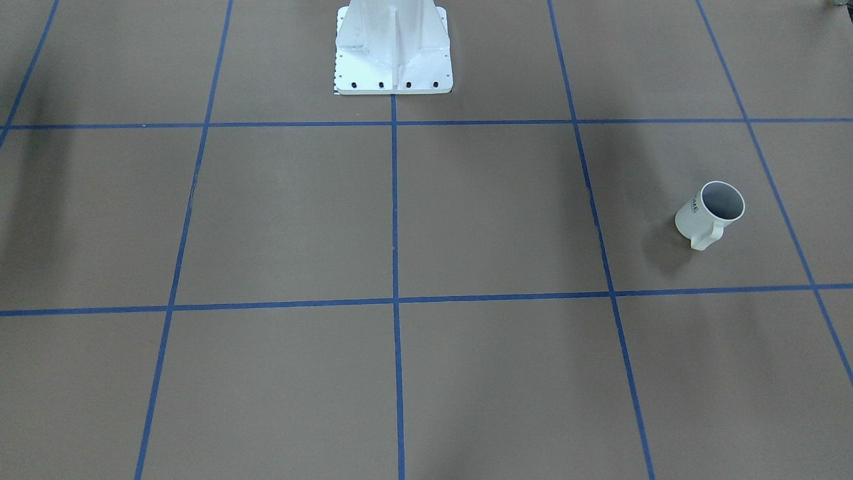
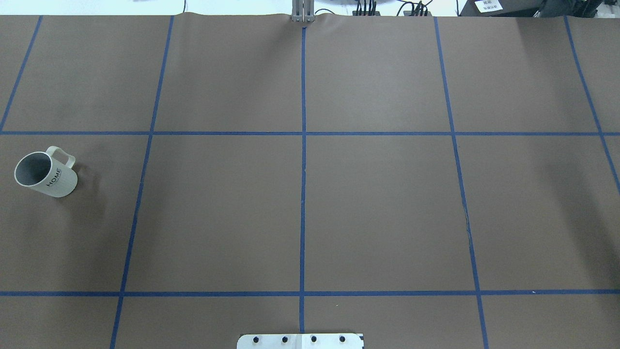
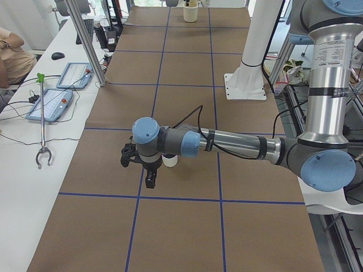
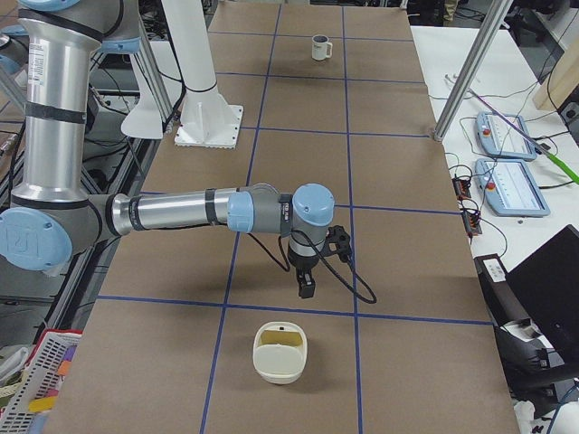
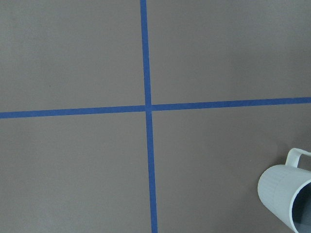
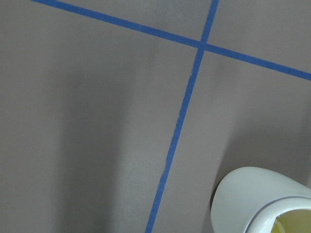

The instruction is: Left arm hands cup to right arm to dump lemon

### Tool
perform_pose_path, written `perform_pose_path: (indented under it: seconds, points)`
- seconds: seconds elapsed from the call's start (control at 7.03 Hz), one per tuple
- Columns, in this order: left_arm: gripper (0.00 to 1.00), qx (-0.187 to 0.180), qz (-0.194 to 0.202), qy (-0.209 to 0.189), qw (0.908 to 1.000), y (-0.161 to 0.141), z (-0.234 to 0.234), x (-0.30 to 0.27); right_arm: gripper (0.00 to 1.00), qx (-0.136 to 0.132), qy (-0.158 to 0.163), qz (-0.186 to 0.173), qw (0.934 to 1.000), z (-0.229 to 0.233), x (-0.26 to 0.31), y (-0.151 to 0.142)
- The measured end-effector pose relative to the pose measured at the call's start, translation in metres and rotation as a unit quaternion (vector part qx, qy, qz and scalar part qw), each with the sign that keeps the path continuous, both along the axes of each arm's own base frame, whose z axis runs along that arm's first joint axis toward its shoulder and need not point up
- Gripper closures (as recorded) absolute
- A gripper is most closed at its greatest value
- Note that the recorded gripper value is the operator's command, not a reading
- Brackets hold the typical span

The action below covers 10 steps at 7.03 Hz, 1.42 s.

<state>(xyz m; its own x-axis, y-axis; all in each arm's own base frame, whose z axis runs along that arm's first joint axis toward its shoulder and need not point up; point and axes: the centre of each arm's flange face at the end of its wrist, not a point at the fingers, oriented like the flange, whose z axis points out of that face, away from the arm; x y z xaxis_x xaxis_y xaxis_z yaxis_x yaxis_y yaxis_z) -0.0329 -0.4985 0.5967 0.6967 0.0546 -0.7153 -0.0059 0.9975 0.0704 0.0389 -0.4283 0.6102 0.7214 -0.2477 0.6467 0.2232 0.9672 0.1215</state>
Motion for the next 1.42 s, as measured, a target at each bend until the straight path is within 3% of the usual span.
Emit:
perform_pose_path:
  seconds: [1.42]
  points:
    - [0.00, -0.001, -0.001, 0.002, 1.0000, 0.0040, -0.0010, -0.0007, 0.00, -0.023, 0.010, 0.018, 0.9995, -0.0001, -0.0084, -0.0040]
